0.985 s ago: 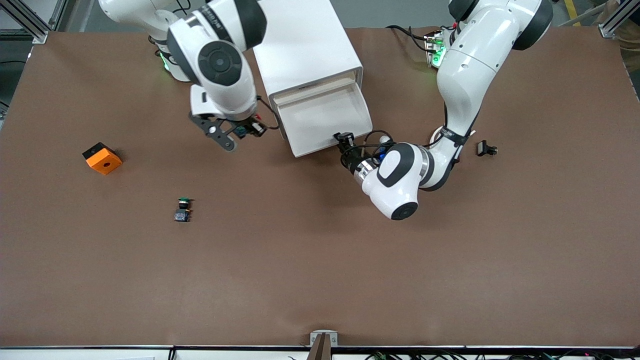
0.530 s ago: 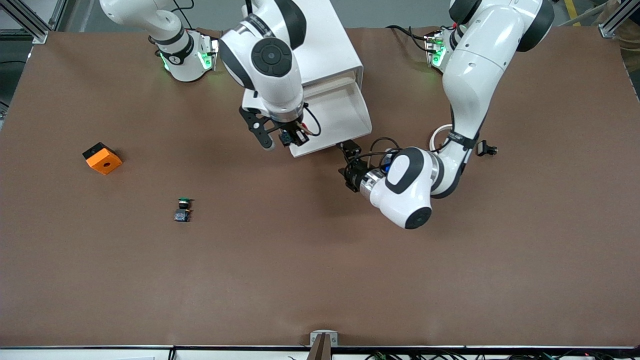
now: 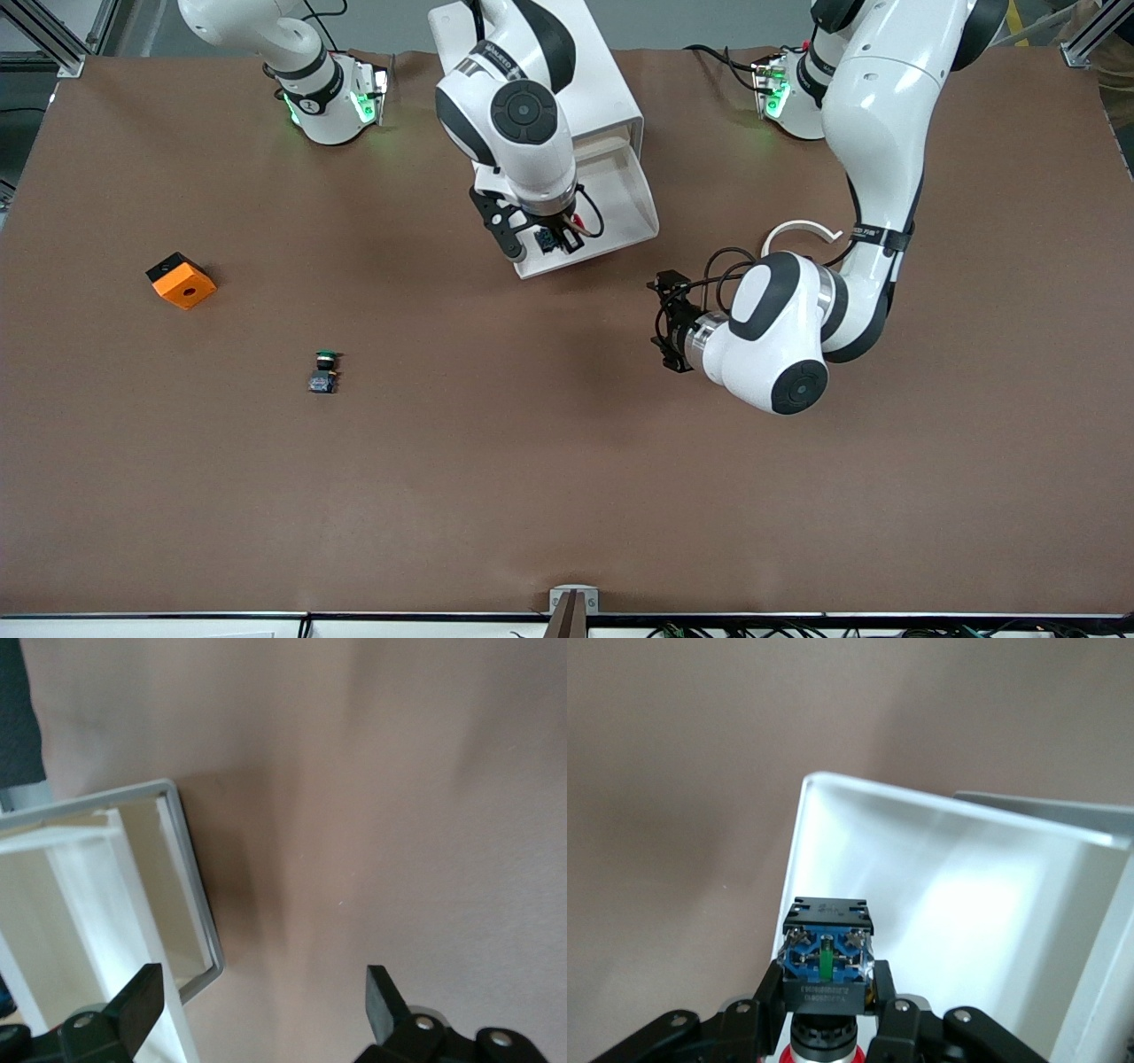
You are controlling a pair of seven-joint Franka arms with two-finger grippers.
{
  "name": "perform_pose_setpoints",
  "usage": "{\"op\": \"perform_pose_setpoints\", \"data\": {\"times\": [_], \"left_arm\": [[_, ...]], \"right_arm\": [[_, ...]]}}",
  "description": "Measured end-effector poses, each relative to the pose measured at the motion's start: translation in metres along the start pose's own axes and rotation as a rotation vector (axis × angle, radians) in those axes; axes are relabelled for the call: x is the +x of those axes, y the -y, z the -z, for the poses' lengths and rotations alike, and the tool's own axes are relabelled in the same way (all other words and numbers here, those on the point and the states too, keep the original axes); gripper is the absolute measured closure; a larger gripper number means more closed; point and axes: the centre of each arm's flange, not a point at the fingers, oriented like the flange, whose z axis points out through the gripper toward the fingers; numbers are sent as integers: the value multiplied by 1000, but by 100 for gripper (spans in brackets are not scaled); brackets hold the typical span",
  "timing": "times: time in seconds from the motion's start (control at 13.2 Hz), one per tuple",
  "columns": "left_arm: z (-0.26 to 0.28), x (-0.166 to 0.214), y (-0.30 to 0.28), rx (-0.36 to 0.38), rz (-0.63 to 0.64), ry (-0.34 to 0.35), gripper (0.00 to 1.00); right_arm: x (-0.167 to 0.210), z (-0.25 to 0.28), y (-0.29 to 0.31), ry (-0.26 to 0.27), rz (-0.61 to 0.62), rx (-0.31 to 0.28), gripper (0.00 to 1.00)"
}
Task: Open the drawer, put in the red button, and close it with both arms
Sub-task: 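Carry the red button over the open drawer with the right gripper, then release the red button into the drawer and raise the right gripper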
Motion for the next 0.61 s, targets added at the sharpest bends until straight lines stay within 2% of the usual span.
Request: {"op": "perform_pose_setpoints", "data": {"times": [0.15, 0.38, 0.61], "left_arm": [[24, 13, -3, -34, -48, 11, 0], [79, 37, 6, -124, -167, 11, 0], [123, 54, 20, -205, -238, -20, 0]], "right_arm": [[-16, -7, -5, 15, 12, -15, 57], [-27, -24, -7, 8, 18, -41, 57], [-27, -42, -6, -1, 16, -65, 57]]}}
